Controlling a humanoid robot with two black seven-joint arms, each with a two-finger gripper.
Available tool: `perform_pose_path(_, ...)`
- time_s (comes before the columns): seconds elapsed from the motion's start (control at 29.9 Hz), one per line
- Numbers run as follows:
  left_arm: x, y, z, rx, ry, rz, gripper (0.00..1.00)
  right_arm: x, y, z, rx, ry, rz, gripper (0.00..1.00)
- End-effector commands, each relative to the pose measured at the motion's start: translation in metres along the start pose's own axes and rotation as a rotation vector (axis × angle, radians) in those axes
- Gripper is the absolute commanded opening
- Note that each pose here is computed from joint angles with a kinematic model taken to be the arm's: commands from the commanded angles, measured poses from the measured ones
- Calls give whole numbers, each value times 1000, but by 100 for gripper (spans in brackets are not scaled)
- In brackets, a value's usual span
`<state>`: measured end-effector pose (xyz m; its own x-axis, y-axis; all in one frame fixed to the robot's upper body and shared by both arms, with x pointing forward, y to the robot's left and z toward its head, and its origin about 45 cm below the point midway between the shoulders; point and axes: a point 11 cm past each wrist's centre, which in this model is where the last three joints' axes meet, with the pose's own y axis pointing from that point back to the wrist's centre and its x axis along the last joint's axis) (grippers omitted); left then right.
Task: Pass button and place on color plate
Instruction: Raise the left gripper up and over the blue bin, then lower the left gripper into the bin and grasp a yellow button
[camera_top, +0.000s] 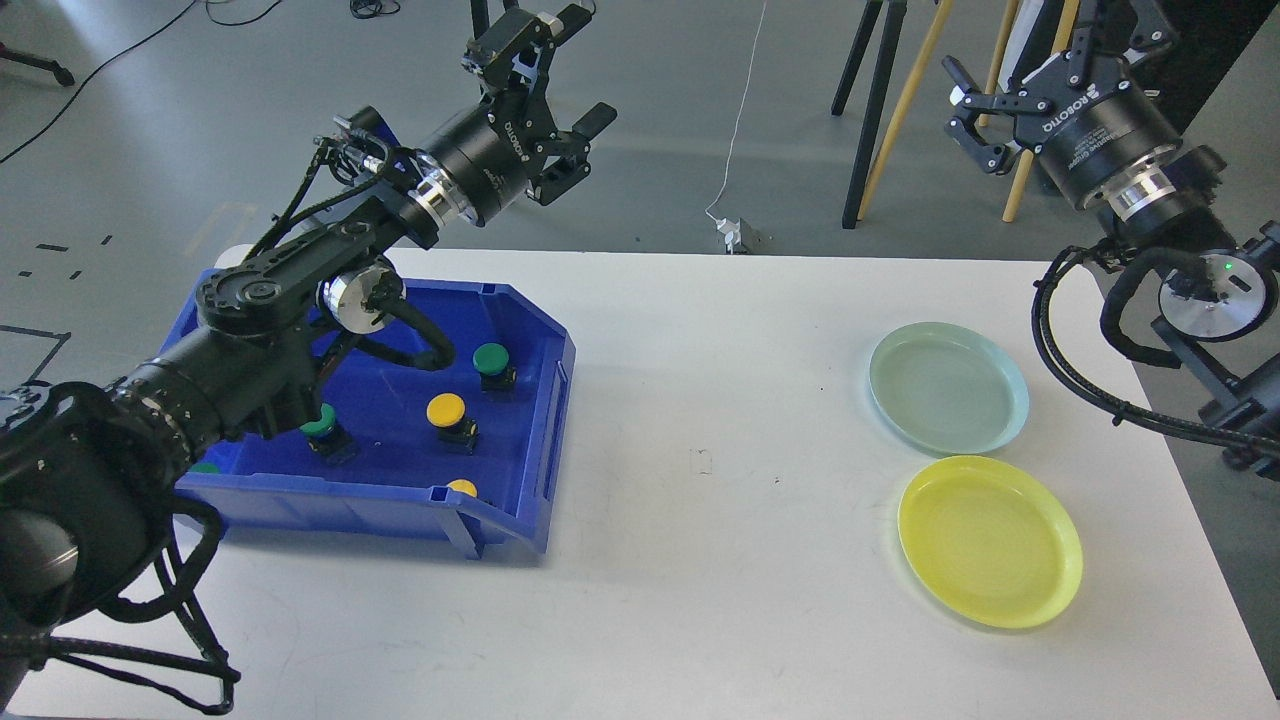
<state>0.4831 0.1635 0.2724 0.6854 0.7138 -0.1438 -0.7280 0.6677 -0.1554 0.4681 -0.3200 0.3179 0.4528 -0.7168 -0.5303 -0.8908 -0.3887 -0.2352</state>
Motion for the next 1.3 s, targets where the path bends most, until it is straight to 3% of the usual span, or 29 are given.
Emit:
perform_pose_path(0.0, 18, 11, 7, -8, -8, 42, 100, 7, 7, 6, -6, -7, 21, 100)
perform_pose_path(0.27, 45, 19, 34, -150, 93, 161, 100, 22, 15, 17, 3, -35, 73, 100)
perform_pose_path(0.37, 13, 10, 13, -136, 149, 87, 100, 23, 13, 20, 6, -42, 78, 100)
perform_pose_path(0.6, -7, 33, 67, -94, -122, -138, 100, 27, 16, 17, 9, -35, 88, 100)
perform_pose_path(0.74, -1, 49, 88, 56, -317, -220, 100, 33, 19, 14, 13, -26, 107, 100)
perform_pose_path(0.94, -12, 41, 90, 399, -796, -467, 100, 36, 21, 11, 25, -28, 115, 100)
perform_pose_path(1.27, -3, 69, 36, 791, -1373, -846, 100, 36, 21, 5, 51, -38, 116, 100)
